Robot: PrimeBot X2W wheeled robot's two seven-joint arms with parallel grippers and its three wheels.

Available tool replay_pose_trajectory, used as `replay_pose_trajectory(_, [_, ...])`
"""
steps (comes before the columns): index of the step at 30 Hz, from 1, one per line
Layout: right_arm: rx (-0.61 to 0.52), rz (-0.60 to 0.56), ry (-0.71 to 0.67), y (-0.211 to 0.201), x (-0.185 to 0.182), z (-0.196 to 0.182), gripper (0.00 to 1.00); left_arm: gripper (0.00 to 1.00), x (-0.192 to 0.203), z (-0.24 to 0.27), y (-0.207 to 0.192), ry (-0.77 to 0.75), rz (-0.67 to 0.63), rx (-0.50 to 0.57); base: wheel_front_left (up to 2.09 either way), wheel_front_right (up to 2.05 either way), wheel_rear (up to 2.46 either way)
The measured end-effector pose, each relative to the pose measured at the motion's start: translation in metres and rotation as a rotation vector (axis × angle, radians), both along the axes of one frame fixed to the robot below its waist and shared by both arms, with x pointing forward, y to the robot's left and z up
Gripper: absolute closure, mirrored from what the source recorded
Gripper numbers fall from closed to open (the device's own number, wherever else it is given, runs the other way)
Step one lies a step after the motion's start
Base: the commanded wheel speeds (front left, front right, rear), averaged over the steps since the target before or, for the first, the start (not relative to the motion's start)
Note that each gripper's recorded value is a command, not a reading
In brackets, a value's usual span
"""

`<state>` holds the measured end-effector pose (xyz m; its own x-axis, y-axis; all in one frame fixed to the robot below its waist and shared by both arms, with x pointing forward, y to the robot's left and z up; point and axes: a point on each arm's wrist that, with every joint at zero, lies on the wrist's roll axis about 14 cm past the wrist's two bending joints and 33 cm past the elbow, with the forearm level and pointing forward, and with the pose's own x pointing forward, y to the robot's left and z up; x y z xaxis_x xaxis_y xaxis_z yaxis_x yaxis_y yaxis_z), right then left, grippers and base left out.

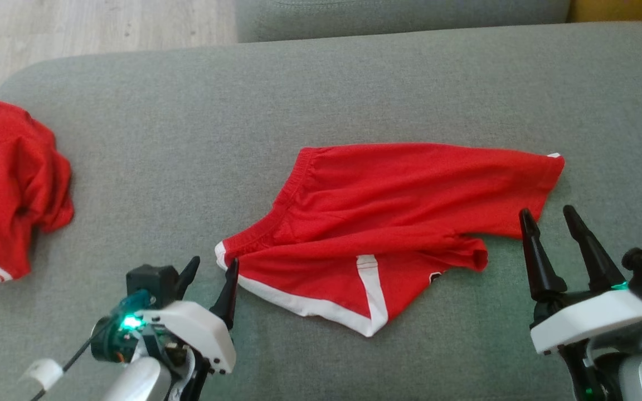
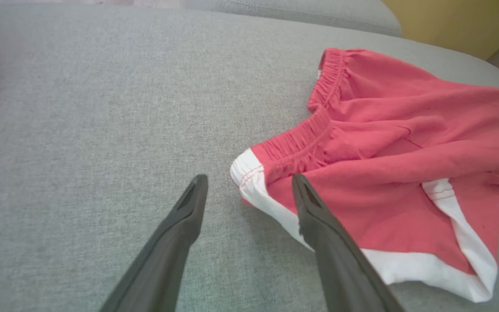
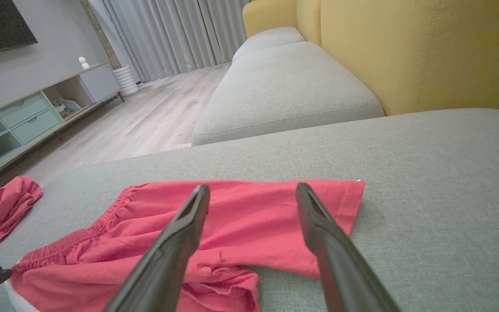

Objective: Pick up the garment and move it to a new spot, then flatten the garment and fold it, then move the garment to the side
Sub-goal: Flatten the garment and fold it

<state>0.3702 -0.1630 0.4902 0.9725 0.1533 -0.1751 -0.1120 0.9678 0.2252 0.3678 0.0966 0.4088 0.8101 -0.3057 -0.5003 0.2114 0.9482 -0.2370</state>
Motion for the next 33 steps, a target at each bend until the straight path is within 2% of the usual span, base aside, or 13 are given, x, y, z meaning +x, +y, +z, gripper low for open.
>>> replay_pose_trajectory(4, [0.001, 0.001, 0.042, 0.0, -0.002, -0.01, 0.0, 0.0, 0.001, -0.013, -0.004, 0.059, -0.015, -0.009, 0.0, 0.0, 0.0])
replay_pose_trajectory(5, [0.003, 0.012, 0.061, 0.003, -0.003, -0.015, 0.0, 0.15, 0.001, -0.016, -0.005, 0.072, -0.017, -0.013, 0.0, 0.0, 0.0])
replay_pose_trajectory(6, [0.006, 0.031, 0.087, 0.008, -0.004, -0.02, 0.0, 0.76, 0.001, -0.019, -0.006, 0.085, -0.02, -0.02, 0.0, 0.0, 0.0])
replay_pose_trajectory(7, [0.008, 0.058, 0.117, 0.016, -0.007, -0.026, 0.0, 1.0, 0.002, -0.021, -0.007, 0.092, -0.024, -0.024, 0.0, 0.0, 0.0])
replay_pose_trajectory(12, [-0.012, 0.234, 0.28, 0.059, -0.022, -0.062, 0.0, 1.0, 0.011, -0.023, -0.01, 0.091, -0.031, -0.031, 0.0, 0.0, 0.0])
replay_pose_trajectory(18, [-0.036, 0.445, 0.412, 0.114, -0.03, -0.089, 0.0, 1.0, 0.013, -0.024, -0.014, 0.082, -0.028, -0.047, 0.0, 0.0, 0.0])
replay_pose_trajectory(28, [-0.157, 0.575, 0.536, 0.143, -0.016, -0.114, 0.0, 1.0, 0.016, -0.025, -0.008, 0.065, 0.009, -0.06, 0.0, 0.0, 0.0])
replay_pose_trajectory(33, [-0.185, 0.593, 0.546, 0.148, -0.011, -0.117, 0.0, 1.0, 0.014, -0.027, -0.007, 0.065, 0.022, -0.066, 0.0, 0.0, 0.0])
